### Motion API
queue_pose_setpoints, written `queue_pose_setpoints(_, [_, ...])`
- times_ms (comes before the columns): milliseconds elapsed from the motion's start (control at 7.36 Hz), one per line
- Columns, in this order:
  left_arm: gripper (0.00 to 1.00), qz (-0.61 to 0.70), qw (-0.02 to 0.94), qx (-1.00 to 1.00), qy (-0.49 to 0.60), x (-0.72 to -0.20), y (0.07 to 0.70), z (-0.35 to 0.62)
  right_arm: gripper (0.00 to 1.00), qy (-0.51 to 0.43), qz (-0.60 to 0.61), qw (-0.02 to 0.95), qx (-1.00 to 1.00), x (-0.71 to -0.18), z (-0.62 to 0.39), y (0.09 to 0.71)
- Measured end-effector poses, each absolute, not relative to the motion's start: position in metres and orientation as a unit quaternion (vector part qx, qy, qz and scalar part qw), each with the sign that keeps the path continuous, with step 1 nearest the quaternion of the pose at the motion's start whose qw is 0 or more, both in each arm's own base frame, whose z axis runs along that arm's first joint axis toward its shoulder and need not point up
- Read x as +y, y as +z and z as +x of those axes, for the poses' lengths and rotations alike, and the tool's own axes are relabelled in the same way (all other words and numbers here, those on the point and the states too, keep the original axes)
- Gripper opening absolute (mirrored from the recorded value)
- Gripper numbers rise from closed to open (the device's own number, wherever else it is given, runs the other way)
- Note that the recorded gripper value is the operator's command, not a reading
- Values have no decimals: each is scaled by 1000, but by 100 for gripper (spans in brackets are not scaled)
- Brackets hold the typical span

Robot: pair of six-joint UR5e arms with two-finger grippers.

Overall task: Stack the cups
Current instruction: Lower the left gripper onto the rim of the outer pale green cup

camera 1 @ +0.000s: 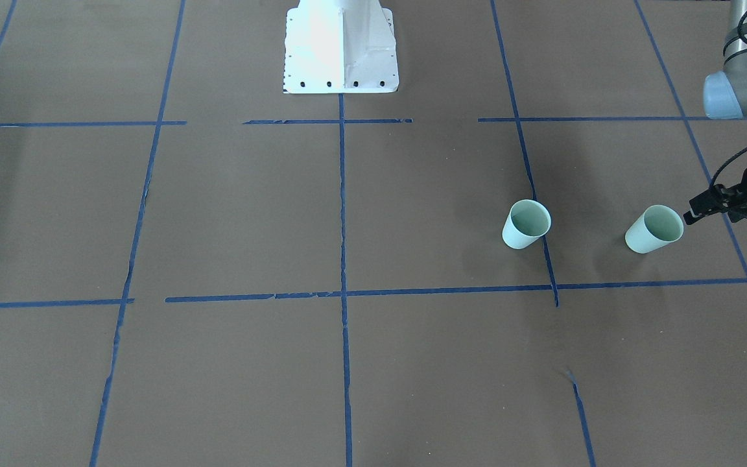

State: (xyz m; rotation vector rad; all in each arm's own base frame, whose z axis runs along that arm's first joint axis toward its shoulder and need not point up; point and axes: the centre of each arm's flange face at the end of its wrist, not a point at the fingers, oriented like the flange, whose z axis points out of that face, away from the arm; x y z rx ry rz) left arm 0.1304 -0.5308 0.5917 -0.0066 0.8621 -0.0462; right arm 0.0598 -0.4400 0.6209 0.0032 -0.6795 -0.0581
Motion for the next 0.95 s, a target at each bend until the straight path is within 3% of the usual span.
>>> queue_pose_setpoints(407, [89, -15, 909, 416, -14, -528, 598, 147, 100, -28, 2, 942, -333, -440, 60, 621])
queue_pose_setpoints(543, [79, -19, 909, 416, -8, -527, 598, 154, 100, -28, 2, 942, -333, -440, 60, 621])
queue_pose_setpoints(679, [39, -24, 910, 415, -2, -525, 601, 162, 100, -28, 2, 942, -333, -440, 60, 621])
queue_pose_setpoints(815, [8, -29, 910, 414, 3, -525, 604, 170, 100, -28, 2, 942, -333, -440, 60, 621])
queue_pose_setpoints(951, [0, -29, 910, 414, 7, -526, 604, 174, 100, -28, 2, 942, -333, -440, 60, 621])
